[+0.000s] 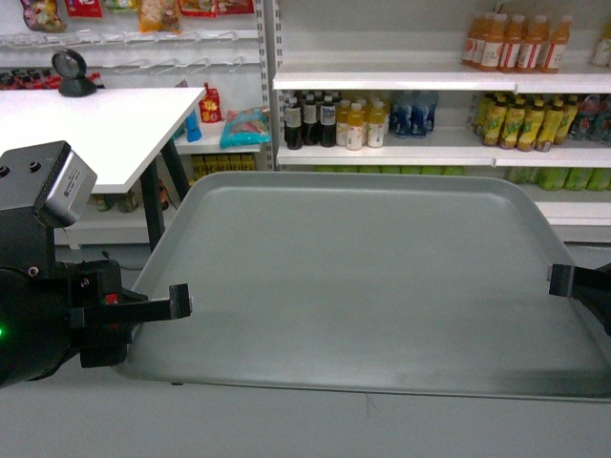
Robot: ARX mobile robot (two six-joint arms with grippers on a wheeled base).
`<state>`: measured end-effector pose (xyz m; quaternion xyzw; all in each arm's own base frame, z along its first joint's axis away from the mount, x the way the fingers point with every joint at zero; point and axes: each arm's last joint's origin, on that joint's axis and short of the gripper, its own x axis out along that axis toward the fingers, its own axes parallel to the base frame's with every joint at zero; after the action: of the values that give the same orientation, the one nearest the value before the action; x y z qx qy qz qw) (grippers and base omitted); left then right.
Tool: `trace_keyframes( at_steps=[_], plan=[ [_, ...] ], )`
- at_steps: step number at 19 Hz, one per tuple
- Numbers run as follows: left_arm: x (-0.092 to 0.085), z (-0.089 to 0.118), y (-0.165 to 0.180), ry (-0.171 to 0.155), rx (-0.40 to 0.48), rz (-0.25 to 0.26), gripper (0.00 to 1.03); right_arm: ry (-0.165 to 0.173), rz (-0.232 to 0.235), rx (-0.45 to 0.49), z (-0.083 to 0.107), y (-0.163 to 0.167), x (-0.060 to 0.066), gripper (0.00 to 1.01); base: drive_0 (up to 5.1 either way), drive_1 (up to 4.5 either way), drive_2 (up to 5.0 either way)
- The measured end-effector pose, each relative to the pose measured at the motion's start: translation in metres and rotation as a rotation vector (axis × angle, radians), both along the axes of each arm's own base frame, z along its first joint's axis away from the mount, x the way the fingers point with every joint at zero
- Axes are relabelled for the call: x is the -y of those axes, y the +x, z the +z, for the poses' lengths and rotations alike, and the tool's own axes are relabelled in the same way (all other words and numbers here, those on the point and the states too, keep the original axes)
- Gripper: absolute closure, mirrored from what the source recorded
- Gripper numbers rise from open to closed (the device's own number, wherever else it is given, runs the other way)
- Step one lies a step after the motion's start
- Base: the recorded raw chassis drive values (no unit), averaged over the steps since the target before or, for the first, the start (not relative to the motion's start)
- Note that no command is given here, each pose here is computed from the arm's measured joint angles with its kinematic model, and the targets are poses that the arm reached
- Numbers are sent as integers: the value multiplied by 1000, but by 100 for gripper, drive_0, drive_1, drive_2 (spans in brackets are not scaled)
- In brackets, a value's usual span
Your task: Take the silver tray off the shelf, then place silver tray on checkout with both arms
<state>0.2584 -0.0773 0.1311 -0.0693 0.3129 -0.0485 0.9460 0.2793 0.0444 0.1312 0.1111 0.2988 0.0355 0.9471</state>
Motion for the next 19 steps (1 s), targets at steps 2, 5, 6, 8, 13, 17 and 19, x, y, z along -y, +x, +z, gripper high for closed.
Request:
trace_keyframes(
  at_steps=[2,5,6,8,13,17,19],
  plan=[
    [0,0,0,-1,3,0,100,1,0,6,1,0,0,99,-496,249,249],
    [0,0,0,-1,1,0,100,1,0,3,0,0,0,99,-493,252,252],
    [0,1,0,-2,5,-1,100,1,0,9,1,1,0,99,-493,252,252],
    [0,0,0,0,0,-1,100,0,0,2,0,0,0,99,-493,252,252],
    [0,0,0,-1,2,-1,100,0,0,2,0,0,0,99,-493,252,252],
    [0,0,0,-1,2,0,100,0,0,2,0,0,0,99,-493,252,252],
    [0,0,0,-1,2,-1,100,1,0,6,0,0,0,99,-493,252,252]
  ],
)
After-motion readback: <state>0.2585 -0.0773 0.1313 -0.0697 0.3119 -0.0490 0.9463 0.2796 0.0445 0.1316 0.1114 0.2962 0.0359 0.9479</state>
